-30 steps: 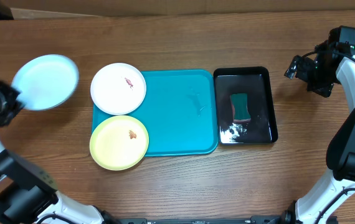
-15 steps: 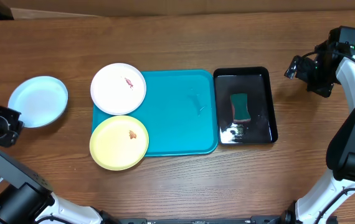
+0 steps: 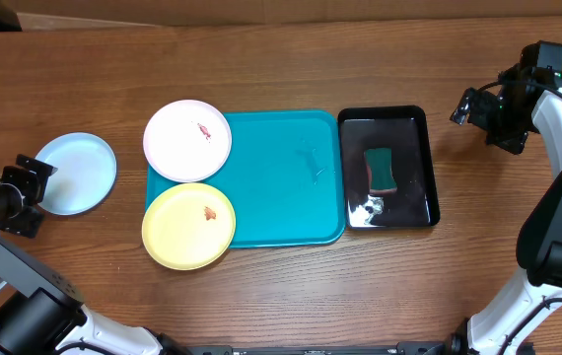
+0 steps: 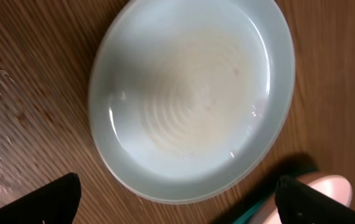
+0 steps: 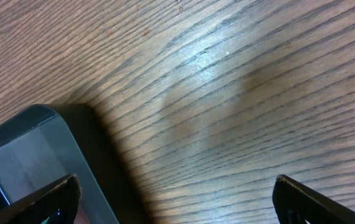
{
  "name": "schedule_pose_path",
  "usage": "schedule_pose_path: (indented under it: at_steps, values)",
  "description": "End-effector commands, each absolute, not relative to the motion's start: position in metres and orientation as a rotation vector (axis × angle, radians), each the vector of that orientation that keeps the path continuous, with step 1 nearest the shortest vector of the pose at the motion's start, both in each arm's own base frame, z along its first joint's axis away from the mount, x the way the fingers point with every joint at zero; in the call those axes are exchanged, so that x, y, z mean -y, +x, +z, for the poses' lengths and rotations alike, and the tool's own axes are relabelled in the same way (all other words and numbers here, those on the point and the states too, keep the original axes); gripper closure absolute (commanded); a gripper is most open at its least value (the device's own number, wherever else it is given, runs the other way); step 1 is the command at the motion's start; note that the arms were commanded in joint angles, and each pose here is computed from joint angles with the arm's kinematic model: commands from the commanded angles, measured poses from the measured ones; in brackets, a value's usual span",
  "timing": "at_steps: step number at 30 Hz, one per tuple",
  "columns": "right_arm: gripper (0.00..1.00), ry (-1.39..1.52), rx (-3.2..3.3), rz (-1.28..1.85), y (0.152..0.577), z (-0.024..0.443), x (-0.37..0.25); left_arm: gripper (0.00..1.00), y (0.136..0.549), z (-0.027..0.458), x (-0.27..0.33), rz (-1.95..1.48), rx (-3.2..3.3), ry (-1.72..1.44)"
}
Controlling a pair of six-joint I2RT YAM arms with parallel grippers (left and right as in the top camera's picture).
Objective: Clean dirty plates on tray and stack at the side
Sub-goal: 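Move the left gripper to the white plate rim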
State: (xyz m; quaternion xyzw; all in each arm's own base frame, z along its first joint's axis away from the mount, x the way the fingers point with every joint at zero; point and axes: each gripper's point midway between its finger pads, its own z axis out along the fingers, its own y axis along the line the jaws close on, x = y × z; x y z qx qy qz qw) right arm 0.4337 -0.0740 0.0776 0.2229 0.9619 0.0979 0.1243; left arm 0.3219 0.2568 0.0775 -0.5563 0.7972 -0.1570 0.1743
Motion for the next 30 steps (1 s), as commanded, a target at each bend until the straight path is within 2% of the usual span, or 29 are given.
schedule_pose_path:
  at_steps: [1, 6, 9, 12, 16, 18, 20, 21, 22, 30]
  values:
    - [0.0, 0.631, -2.758, 0.288, 0.442, 0.095, 0.074, 0.05, 0.349, 0.133, -0.251, -0.517, -2.243, -1.408]
    - [0.0, 0.631, -2.758, 0.288, 0.442, 0.095, 0.074, 0.15, 0.368, 0.212, -0.216, -0.475, -2.253, -1.16]
    - [0.0, 0.631, -2.758, 0.288, 0.442, 0.095, 0.074, 0.2, 0.374, 0.249, -0.171, -0.465, -2.275, -0.968]
    - [0.0, 0.631, -2.758, 0.288, 0.442, 0.095, 0.074, 0.26, 0.372, 0.261, -0.121, -0.461, -2.358, -0.819]
    - [0.0, 0.631, -2.758, 0.288, 0.442, 0.095, 0.074, 0.33, 0.364, 0.243, -0.061, -0.4, -2.555, -0.659]
    - [0.0, 0.631, -2.758, 0.288, 0.442, 0.095, 0.074, 0.42, 0.363, 0.228, -0.039, -0.325, -2.645, -0.584]
    - [0.0, 0.631, -2.758, 0.288, 0.442, 0.095, 0.074, 0.58, 0.361, 0.209, -0.019, -0.231, -2.728, -0.504]
    - [0.0, 0.631, -2.758, 0.288, 0.442, 0.095, 0.074, 0.73, 0.359, 0.2, -0.01, -0.2, -2.763, -0.472]
    - [0.0, 0.631, -2.758, 0.288, 0.442, 0.095, 0.074, 0.96, 0.358, 0.192, -0.002, -0.178, -2.796, -0.444]
    - [0.0, 0.631, -2.758, 0.288, 0.442, 0.095, 0.074, 0.96, 0.342, 0.143, 0.051, -0.206, -2.999, -0.322]
